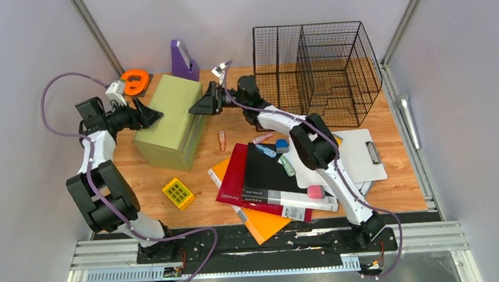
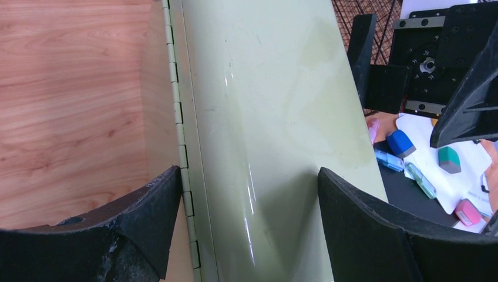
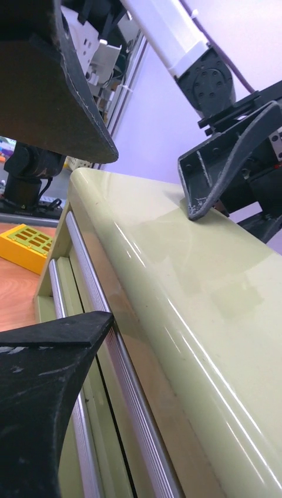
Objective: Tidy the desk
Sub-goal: Open the drawer in the storage box.
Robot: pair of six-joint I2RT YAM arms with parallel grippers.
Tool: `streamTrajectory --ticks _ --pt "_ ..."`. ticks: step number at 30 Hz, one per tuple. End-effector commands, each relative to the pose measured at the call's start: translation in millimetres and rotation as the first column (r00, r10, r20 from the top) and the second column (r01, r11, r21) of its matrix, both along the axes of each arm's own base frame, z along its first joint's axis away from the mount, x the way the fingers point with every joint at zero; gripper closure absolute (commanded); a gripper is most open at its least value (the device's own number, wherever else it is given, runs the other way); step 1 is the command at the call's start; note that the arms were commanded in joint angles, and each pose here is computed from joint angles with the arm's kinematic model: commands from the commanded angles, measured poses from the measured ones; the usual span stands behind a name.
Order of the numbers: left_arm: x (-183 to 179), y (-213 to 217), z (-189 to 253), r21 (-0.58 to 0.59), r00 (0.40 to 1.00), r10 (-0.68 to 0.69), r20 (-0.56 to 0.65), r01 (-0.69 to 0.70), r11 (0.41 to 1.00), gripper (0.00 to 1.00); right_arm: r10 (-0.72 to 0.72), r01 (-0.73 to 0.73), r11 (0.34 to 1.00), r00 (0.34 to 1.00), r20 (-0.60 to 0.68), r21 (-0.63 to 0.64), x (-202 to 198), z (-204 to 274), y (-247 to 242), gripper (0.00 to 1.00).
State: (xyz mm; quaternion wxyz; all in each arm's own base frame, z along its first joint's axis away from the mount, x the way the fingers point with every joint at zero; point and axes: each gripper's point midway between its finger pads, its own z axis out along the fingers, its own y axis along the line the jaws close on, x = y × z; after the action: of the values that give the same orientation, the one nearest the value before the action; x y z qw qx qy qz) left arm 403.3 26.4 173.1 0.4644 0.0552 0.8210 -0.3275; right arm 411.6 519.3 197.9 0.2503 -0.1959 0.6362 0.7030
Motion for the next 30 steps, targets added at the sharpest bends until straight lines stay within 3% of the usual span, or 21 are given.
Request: streamTrajectory --ticks 1,11,15,20,25,30 --pt "-108 -106 -80 -0.381 0.8 -0.266 -0.538 0.05 0.923 0.76 -0.036 0.035 0.998 0.999 0.013 0.049 -6 49 5 0.0" --pt "-120 -127 -57 -0.453 0.795 -0.332 -0.508 0.081 0.888 0.78 -0.123 0.101 0.977 0.986 -0.109 -0.185 -16 0 -34 0.01" --pt "-129 -136 -44 -0.506 0.803 -0.384 -0.456 0.121 0.854 0.78 -0.113 0.097 0.979 0.99 -0.081 -0.18 -25 11 -38 0.02" --pt "-130 -137 -36 -0.487 0.835 -0.365 -0.411 0.137 0.863 0.75 -0.119 0.095 0.968 0.989 -0.09 -0.231 -35 5 -50 0.04" --pt "-126 -135 -30 -0.453 0.855 -0.346 -0.386 0.152 0.879 0.74 -0.153 0.158 0.922 0.987 0.041 -0.352 -27 -8 -78 0.05" --pt "-119 -129 -24 -0.369 0.879 -0.341 -0.332 0.211 0.905 0.73 -0.042 0.095 0.92 0.988 0.146 -0.381 -41 10 -102 0.03"
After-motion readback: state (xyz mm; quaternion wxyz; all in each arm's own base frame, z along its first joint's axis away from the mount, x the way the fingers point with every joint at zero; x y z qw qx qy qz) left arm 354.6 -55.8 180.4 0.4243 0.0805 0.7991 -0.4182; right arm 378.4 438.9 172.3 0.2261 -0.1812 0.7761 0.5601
